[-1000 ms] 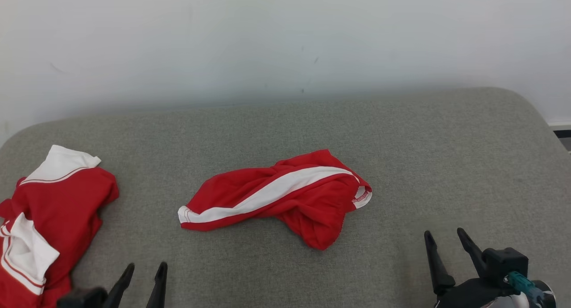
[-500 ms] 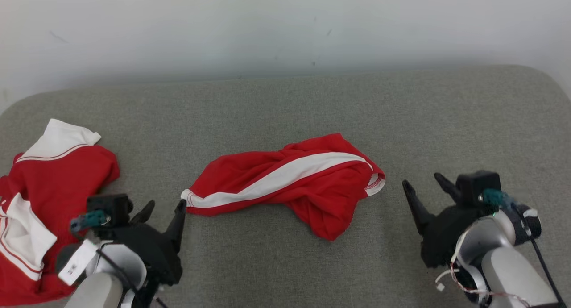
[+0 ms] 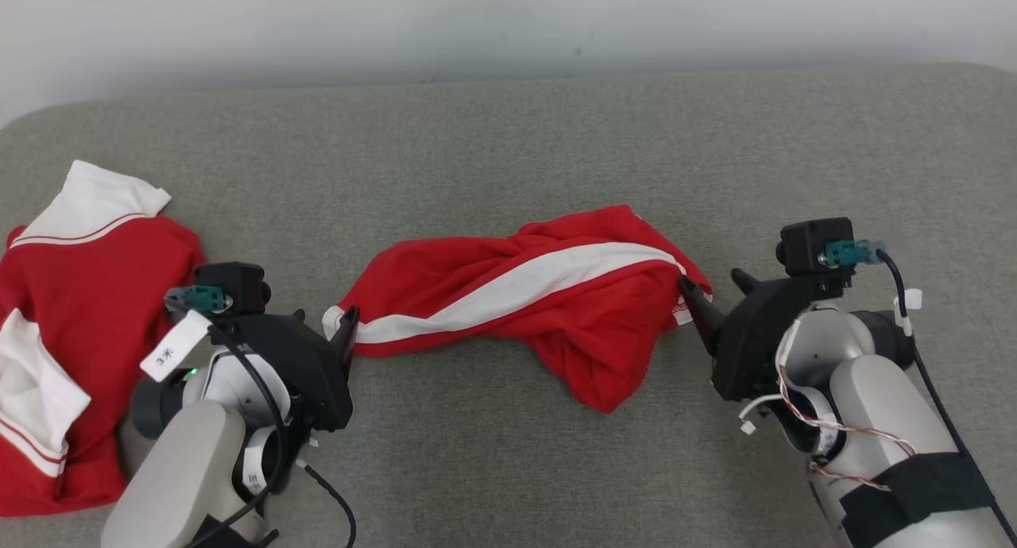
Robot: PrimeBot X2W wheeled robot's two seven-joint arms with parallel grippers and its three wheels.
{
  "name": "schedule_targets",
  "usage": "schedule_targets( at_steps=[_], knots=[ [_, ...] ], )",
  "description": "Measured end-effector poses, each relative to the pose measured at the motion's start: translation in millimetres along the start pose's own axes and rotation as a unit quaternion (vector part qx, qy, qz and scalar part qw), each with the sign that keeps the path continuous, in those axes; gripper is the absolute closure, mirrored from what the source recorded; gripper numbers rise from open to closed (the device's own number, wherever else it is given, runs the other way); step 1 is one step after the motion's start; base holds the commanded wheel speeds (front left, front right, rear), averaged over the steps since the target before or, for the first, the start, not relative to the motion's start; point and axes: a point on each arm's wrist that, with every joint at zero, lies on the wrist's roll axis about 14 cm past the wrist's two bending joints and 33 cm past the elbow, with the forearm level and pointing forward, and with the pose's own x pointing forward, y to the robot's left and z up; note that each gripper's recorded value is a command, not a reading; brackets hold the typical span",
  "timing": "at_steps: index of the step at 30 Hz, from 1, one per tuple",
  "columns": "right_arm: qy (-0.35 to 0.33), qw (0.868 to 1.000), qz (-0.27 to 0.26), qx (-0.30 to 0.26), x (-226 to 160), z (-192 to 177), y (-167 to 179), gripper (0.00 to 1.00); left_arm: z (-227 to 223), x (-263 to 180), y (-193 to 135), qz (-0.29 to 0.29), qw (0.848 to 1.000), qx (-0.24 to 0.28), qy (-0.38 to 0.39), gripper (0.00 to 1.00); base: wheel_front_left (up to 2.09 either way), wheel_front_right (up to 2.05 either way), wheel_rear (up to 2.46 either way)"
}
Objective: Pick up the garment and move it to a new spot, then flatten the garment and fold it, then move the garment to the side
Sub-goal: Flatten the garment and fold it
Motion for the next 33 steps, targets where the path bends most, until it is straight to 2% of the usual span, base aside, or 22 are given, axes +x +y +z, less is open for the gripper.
schedule_targets(
  at_steps=[4, 8, 12, 25, 28, 29, 30, 31, 32, 33],
  knots=[
    [0.013, 0.998, 0.008, 0.064, 9.3, 0.4, 11.1, 0.00, -0.9, 3.3, 8.2, 0.011, 1.000, -0.001, 0.013, 0.00, 0.00, 0.00, 0.00],
    [0.018, 0.995, 0.006, 0.099, 15.4, 8.2, 10.0, 0.00, 1.5, 6.6, 13.2, 0.017, 1.000, 0.001, 0.020, 0.00, 0.00, 0.00, 0.00],
    [0.019, 0.994, 0.011, 0.109, 19.4, 17.0, 12.8, 0.00, 5.1, 10.5, 14.5, 0.019, 1.000, 0.001, 0.023, 0.00, 0.00, 0.00, 0.00],
    [0.058, 0.991, 0.029, 0.120, 19.8, 6.8, 25.5, 0.00, -9.6, 14.3, 10.6, 0.012, 0.998, 0.003, 0.069, 0.00, 0.00, 0.00, 0.00],
    [0.059, 0.991, 0.028, 0.120, 18.8, 7.2, 25.6, 0.00, -11.3, 14.1, 10.2, 0.009, 0.997, 0.006, 0.074, 0.16, 0.00, 0.00, 0.00],
    [0.062, 0.991, 0.029, 0.119, 18.3, 6.6, 26.2, 0.00, -12.6, 14.0, 10.6, 0.010, 0.997, 0.006, 0.078, 0.47, 0.00, 0.00, 0.00],
    [0.062, 0.991, 0.029, 0.119, 18.0, 6.6, 26.6, 0.00, -13.3, 14.2, 10.5, 0.009, 0.997, 0.006, 0.079, 0.65, 0.00, 0.00, 0.00],
    [0.064, 0.991, 0.030, 0.117, 17.6, 6.0, 27.5, 0.00, -14.0, 14.4, 10.2, 0.009, 0.997, 0.005, 0.081, 0.89, 0.00, 0.00, 0.00],
    [0.067, 0.991, 0.032, 0.115, 17.1, 5.2, 28.8, 0.00, -15.4, 14.7, 9.5, 0.006, 0.996, 0.005, 0.084, 1.00, 0.00, 0.00, 0.00],
    [0.070, 0.991, 0.034, 0.113, 16.7, 4.6, 30.3, 0.00, -16.2, 15.0, 9.0, 0.005, 0.996, 0.005, 0.085, 1.00, 0.00, 0.00, 0.00]
  ],
)
